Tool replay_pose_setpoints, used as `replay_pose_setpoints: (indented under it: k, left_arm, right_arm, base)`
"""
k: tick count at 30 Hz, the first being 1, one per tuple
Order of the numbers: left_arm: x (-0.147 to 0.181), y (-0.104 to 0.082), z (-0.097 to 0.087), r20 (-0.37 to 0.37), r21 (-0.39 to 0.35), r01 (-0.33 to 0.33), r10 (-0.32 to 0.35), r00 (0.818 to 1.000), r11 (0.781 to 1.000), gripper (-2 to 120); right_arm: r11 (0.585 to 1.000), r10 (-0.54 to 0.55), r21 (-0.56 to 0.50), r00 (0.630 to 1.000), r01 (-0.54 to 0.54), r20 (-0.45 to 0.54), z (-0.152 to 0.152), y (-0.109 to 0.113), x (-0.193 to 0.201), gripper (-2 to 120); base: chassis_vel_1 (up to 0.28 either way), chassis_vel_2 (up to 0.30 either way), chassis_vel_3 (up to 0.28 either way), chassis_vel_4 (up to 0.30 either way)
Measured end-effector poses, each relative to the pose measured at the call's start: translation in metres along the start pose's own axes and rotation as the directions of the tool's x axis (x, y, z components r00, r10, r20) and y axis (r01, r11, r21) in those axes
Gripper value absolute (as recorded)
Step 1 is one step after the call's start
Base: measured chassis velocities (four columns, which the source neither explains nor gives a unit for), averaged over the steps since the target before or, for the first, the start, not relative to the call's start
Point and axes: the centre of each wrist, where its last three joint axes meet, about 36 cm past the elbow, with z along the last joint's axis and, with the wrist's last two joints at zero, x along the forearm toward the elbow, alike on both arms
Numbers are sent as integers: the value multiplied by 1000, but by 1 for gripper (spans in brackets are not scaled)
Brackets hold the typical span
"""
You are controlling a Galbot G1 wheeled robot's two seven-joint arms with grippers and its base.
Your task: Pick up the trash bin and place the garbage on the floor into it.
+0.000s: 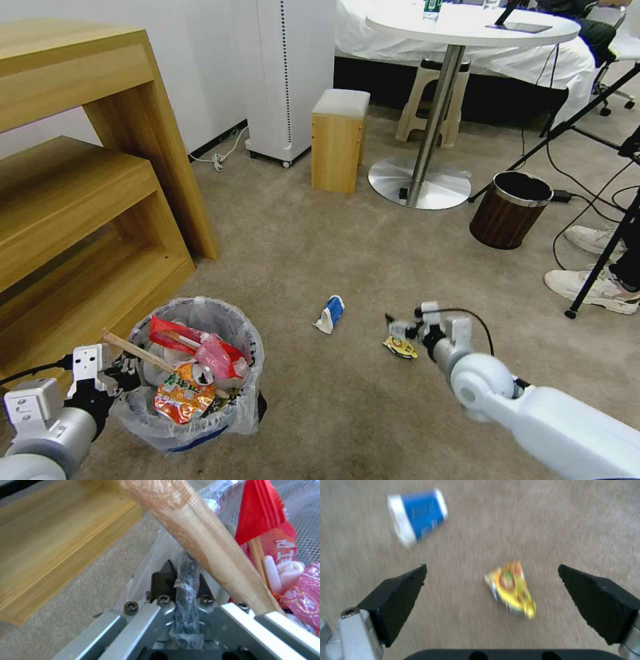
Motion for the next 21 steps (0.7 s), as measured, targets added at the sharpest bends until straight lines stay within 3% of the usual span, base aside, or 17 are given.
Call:
replay_pose_setpoints:
  k: [7, 15, 21]
  left_arm:
    - [1, -1, 2, 6, 5, -2, 2, 1000, 1000, 0]
    - [8, -5, -1, 16, 5, -11, 11, 1000, 1000, 0]
    - [8, -9, 4, 14, 12, -23, 23, 1000, 1000, 0]
  right_arm:
    - [995, 37, 93, 996, -29, -76, 31, -1, 3, 100]
    - [982, 147, 140, 979, -128, -140, 61, -33, -22, 100]
    - [983, 145, 139, 976, -122, -163, 64, -26, -46, 100]
  base:
    - [0, 0, 0, 0]
    - [0, 0, 0, 0]
    - [0, 0, 0, 0]
